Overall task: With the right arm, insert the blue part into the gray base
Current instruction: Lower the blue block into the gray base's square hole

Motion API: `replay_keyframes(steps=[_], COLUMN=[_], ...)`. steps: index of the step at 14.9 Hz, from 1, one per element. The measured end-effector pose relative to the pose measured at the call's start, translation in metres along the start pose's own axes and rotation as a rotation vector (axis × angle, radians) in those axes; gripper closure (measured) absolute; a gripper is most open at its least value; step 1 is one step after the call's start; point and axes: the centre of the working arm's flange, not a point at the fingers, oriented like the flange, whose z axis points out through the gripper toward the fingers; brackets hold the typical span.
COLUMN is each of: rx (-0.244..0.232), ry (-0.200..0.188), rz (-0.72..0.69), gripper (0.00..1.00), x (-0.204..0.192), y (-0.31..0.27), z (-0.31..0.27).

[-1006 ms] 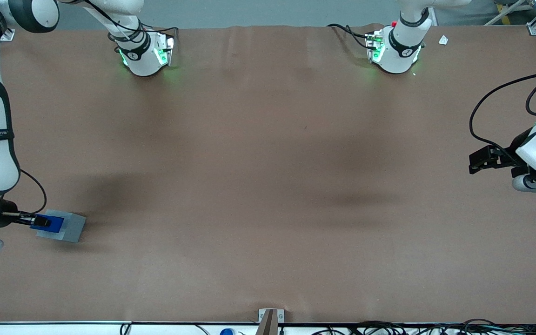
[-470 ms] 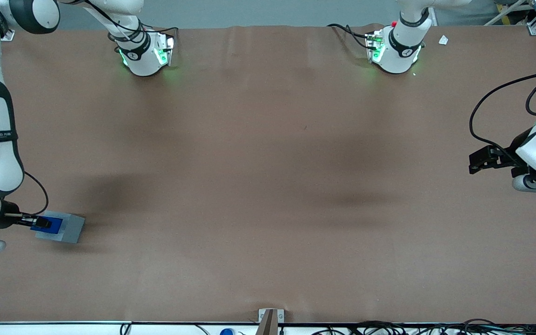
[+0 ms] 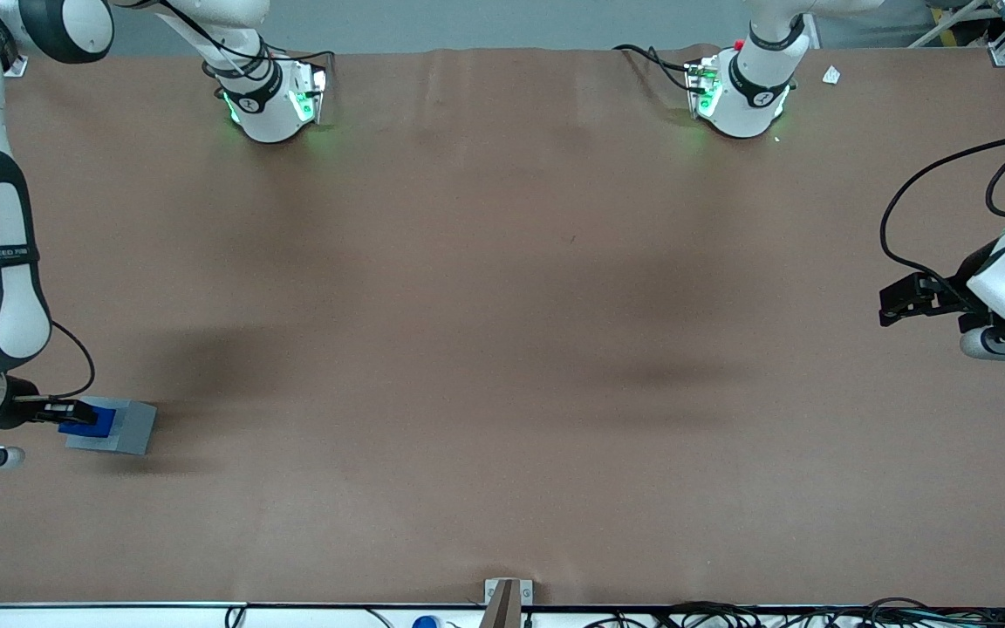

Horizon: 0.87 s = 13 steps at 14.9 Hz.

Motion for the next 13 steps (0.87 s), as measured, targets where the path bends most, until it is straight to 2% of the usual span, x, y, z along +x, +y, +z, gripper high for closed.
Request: replay_keyframes(steps=[8,11,13], rx=[0.0,0.005,0.005], ry=[-0.001,-0.012,-0.011], rz=[-0.007,-0.004,-0.001], gripper=[0.49,0.41,0.22], x=[0.0,-0.002,-0.002], y=[0.0,-0.005,-0.004], z=[0.0,0.011,0.012])
